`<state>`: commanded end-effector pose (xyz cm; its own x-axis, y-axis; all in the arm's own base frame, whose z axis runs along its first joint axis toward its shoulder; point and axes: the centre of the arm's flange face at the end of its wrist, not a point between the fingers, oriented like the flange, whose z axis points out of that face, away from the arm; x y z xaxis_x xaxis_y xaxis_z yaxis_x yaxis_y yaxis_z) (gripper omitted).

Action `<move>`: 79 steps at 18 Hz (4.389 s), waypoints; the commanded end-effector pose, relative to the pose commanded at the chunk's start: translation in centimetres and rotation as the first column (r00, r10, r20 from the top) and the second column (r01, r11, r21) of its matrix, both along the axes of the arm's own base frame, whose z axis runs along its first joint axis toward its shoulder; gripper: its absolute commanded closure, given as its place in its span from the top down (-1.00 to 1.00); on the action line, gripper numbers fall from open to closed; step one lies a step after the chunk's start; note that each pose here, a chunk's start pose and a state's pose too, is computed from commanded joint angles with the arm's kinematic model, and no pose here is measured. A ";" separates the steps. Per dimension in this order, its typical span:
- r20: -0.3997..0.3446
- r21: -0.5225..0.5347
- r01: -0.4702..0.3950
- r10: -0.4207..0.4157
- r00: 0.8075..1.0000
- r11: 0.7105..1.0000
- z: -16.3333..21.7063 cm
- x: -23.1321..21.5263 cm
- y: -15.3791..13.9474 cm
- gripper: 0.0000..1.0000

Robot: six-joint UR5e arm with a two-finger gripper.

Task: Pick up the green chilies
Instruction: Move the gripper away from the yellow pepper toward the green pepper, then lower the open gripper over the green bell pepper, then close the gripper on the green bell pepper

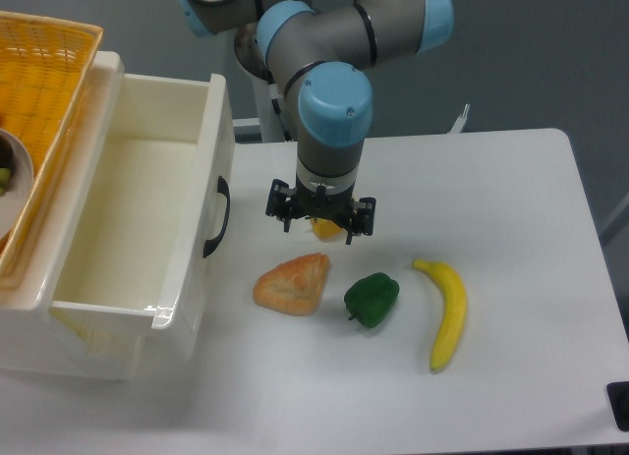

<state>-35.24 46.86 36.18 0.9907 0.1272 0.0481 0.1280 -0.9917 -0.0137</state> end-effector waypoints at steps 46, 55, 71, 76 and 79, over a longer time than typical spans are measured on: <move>0.023 0.010 0.322 -0.322 0.947 0.947 -15.2 -9.4 1.1 1.00; 0.009 0.029 0.325 -0.326 0.945 0.945 -14.1 -9.8 1.1 1.00; 0.009 0.057 0.324 -0.325 0.946 0.944 -13.3 -9.2 1.2 1.00; 0.026 0.052 0.323 -0.325 0.945 0.945 -14.3 -8.8 1.4 1.00; 0.027 0.052 0.323 -0.325 0.945 0.945 -14.4 -8.8 1.4 1.00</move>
